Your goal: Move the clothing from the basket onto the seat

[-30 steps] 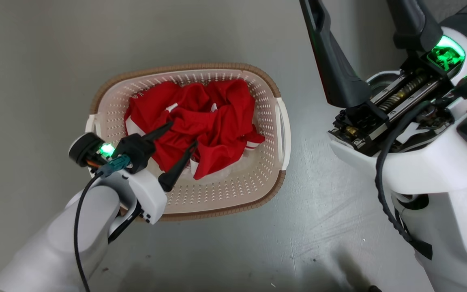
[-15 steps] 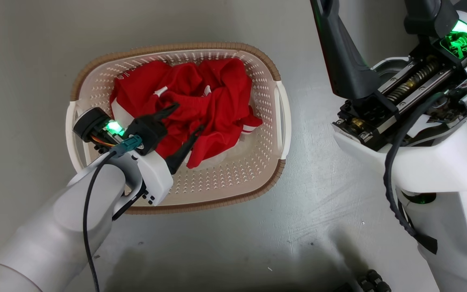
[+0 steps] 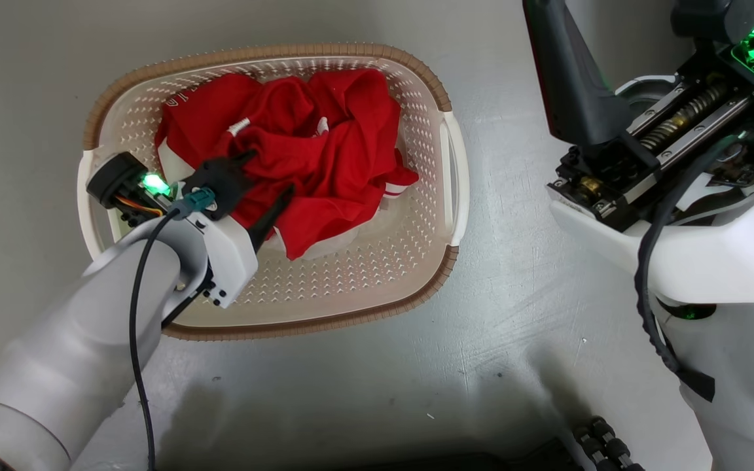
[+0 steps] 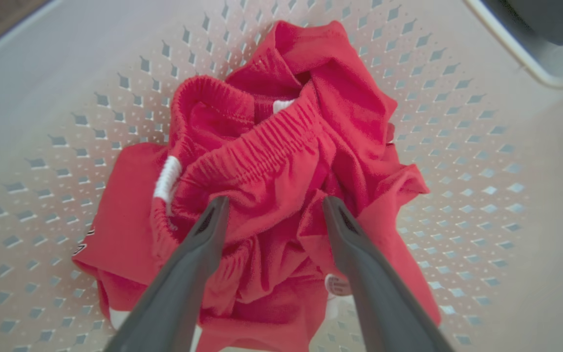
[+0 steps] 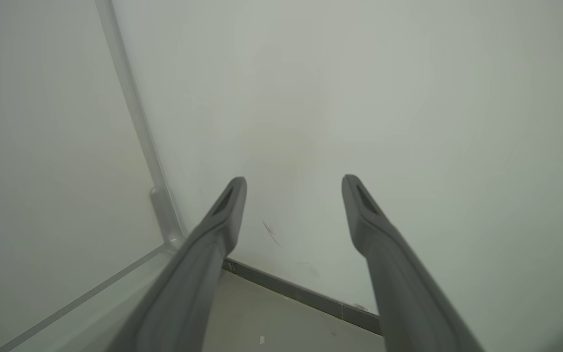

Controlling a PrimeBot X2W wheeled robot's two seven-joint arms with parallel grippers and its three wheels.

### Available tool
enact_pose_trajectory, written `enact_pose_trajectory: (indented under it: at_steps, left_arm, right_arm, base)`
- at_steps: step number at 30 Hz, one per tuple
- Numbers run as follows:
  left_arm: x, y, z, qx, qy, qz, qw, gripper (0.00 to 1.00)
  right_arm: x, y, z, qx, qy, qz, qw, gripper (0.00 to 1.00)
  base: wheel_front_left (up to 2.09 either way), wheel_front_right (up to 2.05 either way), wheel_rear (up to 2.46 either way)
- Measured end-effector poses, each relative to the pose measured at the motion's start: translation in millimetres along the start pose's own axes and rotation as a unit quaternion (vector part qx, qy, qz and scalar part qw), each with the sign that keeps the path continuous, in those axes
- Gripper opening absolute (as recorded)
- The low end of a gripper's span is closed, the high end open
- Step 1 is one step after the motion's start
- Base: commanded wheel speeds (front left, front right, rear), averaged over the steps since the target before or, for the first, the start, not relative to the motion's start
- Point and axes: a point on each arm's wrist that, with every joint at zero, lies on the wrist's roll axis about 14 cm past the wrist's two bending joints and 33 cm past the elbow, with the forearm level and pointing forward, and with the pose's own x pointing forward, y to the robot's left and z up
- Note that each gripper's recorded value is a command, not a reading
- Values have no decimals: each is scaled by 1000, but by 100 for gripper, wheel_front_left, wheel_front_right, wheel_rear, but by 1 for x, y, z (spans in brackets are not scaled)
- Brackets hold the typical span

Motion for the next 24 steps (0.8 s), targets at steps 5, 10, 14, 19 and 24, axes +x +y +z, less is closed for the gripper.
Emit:
enact_pose_trajectory:
  at_steps: [5, 10, 14, 19, 24]
  left_arm:
    - [5, 7, -8, 8, 16, 3, 1000, 100]
    - [12, 12, -10, 15, 21, 5, 1000, 95]
    - [15, 12, -12, 20, 23, 2, 1000, 0]
    - [18, 6, -6, 14, 11, -2, 1000, 0]
    - [16, 8, 2, 0, -5, 6, 1000, 0]
  right_arm:
    - [2, -3, -3, -2, -2, 0, 1000, 100]
    - [-1, -6, -8, -1, 3, -4, 1000, 100]
    - [-3, -9, -10, -3, 7, -7, 1000, 100]
    - [-3, -12, -11, -6, 8, -11, 1000, 100]
    - [2, -12, -7, -7, 0, -10, 1000, 100]
  base:
    - [0, 0, 0]
    - [0, 0, 0]
    - [0, 0, 0]
    - [0, 0, 0]
    - [0, 0, 0]
